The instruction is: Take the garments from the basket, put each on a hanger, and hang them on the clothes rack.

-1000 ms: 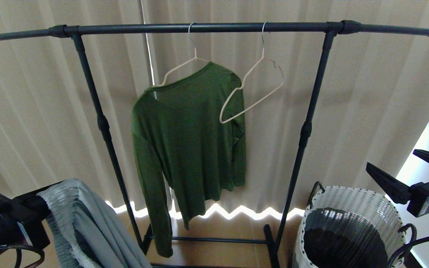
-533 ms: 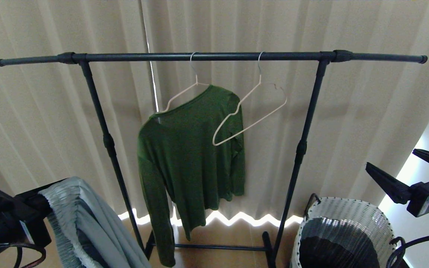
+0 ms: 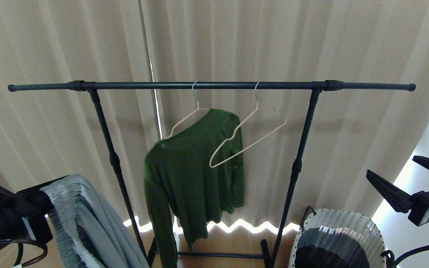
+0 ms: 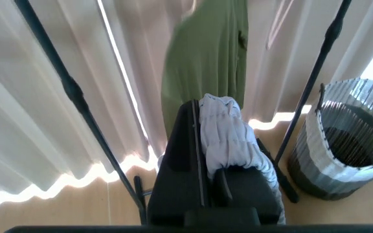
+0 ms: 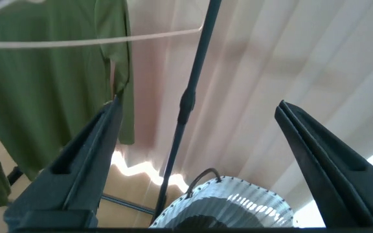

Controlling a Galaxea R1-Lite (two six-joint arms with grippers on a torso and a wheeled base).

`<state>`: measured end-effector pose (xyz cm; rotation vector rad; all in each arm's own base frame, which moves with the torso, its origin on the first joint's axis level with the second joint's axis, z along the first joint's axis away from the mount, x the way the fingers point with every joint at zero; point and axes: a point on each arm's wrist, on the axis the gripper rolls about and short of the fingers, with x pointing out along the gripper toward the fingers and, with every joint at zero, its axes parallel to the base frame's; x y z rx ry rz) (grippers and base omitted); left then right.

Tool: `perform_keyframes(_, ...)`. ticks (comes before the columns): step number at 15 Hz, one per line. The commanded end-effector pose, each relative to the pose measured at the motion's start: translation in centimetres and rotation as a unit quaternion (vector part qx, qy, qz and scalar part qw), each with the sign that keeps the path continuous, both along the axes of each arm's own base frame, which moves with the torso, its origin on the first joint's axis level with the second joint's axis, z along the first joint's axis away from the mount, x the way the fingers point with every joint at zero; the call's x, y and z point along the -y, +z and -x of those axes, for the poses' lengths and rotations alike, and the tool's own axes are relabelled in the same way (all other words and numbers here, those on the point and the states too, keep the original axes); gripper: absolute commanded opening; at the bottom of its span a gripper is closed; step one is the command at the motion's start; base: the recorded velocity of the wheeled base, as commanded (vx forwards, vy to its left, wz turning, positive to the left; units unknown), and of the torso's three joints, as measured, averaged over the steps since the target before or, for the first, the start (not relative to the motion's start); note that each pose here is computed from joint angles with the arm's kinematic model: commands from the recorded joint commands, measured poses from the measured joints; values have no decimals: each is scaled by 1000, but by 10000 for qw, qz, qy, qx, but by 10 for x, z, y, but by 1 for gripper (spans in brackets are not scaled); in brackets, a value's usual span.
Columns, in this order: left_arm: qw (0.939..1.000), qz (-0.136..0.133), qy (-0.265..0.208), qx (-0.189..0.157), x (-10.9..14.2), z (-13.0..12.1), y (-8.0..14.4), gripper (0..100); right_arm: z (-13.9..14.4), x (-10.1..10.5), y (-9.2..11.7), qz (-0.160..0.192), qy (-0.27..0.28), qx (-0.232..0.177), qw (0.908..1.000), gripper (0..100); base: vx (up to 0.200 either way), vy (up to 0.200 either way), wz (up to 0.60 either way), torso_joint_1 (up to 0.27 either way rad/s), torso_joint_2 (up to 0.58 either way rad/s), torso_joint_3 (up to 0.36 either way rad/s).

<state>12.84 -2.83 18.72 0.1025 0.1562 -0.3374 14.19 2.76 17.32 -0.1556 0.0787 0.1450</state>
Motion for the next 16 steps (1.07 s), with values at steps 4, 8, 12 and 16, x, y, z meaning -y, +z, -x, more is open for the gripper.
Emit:
perform_keyframes(4, 10000, 20, 12, 10, 0, 1, 0, 0, 0, 0, 0, 2, 11, -4, 10000, 100, 0, 0, 0, 172, -391, -223)
perform_keyframes(8, 10000, 13, 3, 12, 0, 2, -1, 0, 0, 0, 0, 2, 11, -4, 10000, 100, 150, 0, 0, 27, -50, -27)
perform_keyframes(12, 10000, 16, 3, 27, -1, 3, -1, 0, 0, 0, 0, 0, 11, 3, 10000, 100, 200, 0, 0, 0, -12, 0)
perform_keyframes(16, 10000, 11, 1, 45, -1, 4, 0, 0, 2, 0, 1, -8, 19, 41, 10000, 100, 200, 0, 0, 13, 4, 0)
